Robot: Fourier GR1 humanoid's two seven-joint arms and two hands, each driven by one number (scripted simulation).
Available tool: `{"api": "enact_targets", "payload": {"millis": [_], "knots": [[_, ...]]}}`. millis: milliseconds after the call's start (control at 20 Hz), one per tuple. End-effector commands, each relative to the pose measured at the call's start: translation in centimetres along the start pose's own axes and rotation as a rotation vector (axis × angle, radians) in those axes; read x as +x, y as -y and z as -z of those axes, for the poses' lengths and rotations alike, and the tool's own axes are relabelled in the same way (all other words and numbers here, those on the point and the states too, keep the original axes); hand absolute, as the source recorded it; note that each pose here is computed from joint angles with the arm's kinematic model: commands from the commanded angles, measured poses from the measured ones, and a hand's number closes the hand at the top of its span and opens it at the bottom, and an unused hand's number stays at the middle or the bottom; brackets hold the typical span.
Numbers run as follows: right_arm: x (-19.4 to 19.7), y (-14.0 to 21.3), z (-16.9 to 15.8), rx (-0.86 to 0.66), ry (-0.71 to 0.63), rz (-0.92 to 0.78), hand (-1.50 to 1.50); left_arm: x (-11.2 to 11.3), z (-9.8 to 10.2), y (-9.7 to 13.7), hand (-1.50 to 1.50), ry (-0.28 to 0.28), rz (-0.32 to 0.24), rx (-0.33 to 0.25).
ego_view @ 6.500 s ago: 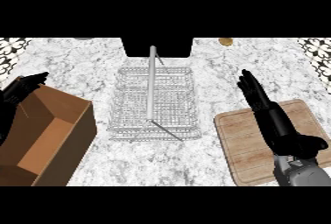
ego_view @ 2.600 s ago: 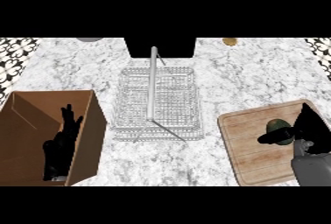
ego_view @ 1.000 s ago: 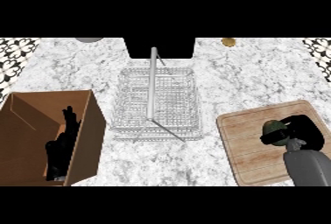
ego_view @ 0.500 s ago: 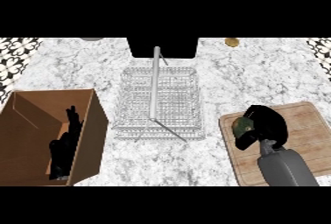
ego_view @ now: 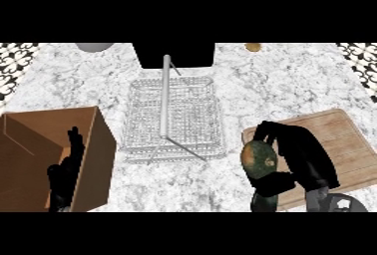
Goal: Pick the squash from the cutting board and place it in the tiered basket
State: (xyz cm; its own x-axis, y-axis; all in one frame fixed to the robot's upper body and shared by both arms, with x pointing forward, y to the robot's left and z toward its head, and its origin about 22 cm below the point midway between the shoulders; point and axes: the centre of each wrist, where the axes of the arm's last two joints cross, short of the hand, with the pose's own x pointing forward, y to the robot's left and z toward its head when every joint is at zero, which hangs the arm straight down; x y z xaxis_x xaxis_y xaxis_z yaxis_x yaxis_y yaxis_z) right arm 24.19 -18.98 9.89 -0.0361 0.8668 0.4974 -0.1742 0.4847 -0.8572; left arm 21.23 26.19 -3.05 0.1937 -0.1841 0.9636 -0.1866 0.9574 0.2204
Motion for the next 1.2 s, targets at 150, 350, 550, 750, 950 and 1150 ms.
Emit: {"api": "enact_targets", "payload": {"millis": [150, 350, 550, 750, 950, 1150], "knots": [[3.0, 8.8, -7.6, -0.224, 0.229, 0.065, 1.50, -2.1, -1.1, 0.3, 0.00, -0.113, -0.023, -0.020], [4.2, 12.1, -10.7, -0.289, 0.261, 0.014, 1.50, -1.7, -1.4, 1.9, 0.00, -0.096, -0.023, -0.044], [6.9, 12.7, -10.5, -0.296, 0.227, 0.028, 1.50, -2.0, -0.3, -0.4, 0.00, -0.080, -0.008, -0.062], [9.3, 14.7, -8.9, -0.322, 0.213, 0.054, 1.50, -1.8, -0.4, 1.3, 0.00, -0.070, -0.020, -0.060], [11.8, 15.2, -5.9, -0.314, 0.190, 0.089, 1.50, -1.2, 0.5, 1.6, 0.00, -0.087, -0.022, -0.071], [14.0, 15.5, -2.4, -0.307, 0.150, 0.062, 1.50, -1.7, 0.0, 0.8, 0.00, -0.072, -0.003, -0.064]]}}
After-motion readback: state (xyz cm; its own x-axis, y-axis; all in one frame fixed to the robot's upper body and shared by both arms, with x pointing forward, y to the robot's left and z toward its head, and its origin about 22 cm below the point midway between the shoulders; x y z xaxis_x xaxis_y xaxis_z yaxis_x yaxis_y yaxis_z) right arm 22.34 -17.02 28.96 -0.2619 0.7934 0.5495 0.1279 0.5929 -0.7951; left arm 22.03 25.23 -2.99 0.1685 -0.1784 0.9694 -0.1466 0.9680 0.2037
